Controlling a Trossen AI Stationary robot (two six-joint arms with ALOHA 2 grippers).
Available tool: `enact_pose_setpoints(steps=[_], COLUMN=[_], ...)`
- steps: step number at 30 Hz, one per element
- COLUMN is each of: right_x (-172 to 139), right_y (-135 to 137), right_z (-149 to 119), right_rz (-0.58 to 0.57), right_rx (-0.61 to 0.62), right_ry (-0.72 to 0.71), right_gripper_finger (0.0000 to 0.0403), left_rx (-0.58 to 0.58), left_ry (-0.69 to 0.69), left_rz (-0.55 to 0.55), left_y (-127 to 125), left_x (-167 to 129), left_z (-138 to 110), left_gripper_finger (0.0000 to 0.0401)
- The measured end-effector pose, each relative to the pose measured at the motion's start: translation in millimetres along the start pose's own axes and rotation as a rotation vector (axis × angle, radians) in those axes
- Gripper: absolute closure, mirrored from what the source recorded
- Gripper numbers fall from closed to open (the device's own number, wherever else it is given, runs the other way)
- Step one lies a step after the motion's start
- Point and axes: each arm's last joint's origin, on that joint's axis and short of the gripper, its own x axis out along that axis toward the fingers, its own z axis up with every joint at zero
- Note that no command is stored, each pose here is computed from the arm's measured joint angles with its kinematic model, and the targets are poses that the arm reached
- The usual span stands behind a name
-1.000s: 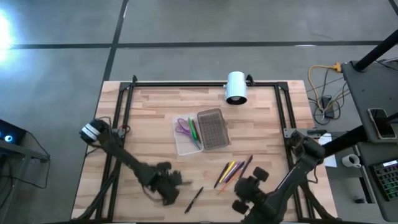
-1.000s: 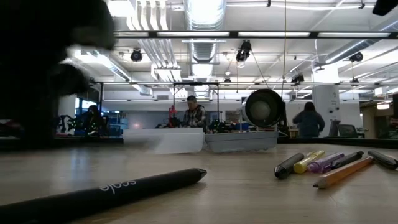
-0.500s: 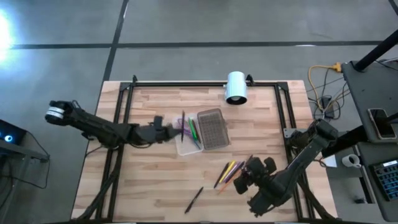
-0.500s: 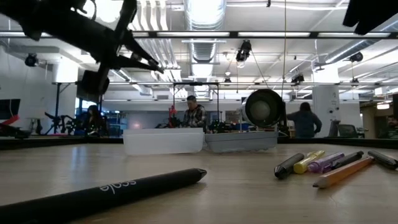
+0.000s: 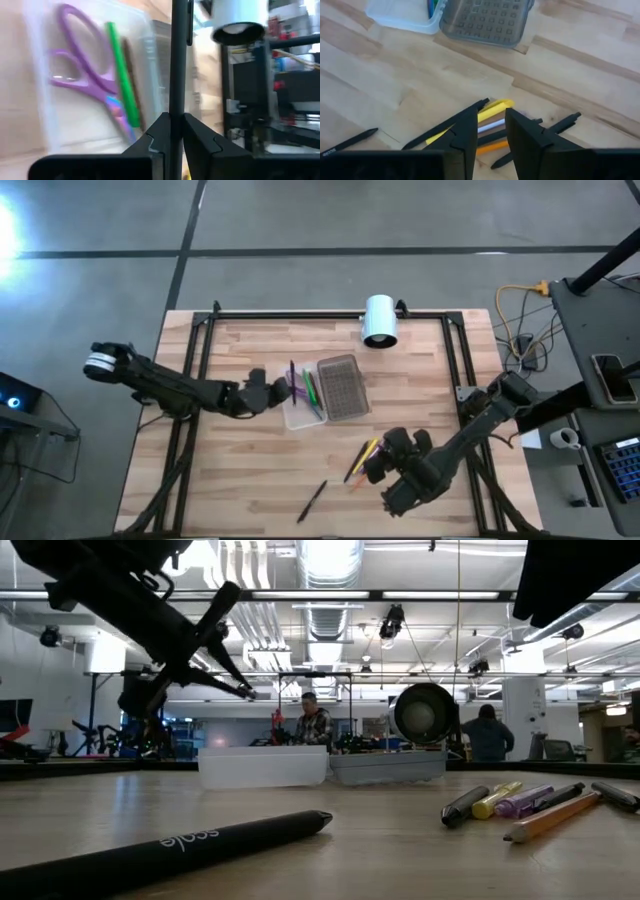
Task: Pick & place school supplies into a supply box
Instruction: Put the black pen into the black supply box
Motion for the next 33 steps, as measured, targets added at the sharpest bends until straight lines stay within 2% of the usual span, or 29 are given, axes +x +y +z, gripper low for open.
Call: enact_pose_setpoints(steps=[6,13,19,29,31,33], right_x=[0,1,2,3,3,3], right_y=[0,0,-1,0,0,0], right_z=[1,2,2,3,3,3], right_rz=[-0.001,-0.005,-0.008,-0.012,-0.013,-0.012], right_rx=[0.008,0.005,0.0,-0.024,-0.042,-0.057], right_ry=[0.001,-0.001,-0.002,-0.002,-0.002,-0.002], right_gripper_finger=[0.0314,0.0313,0.0313,0.0314,0.0316,0.0317], left_rx=[-0.157,-0.199,-0.169,-0.175,-0.139,-0.056], left_ry=[-0.011,-0.006,0.053,0.064,0.069,0.09], left_rz=[0.022,0.047,0.095,0.076,0.069,0.021], left_y=[5,10,18,16,15,10], left_x=[1,5,9,10,9,5], left_z=[0,-6,-16,-18,-18,-21], left_gripper_finger=[0.0378,0.0377,0.0363,0.0305,0.0297,0.0293])
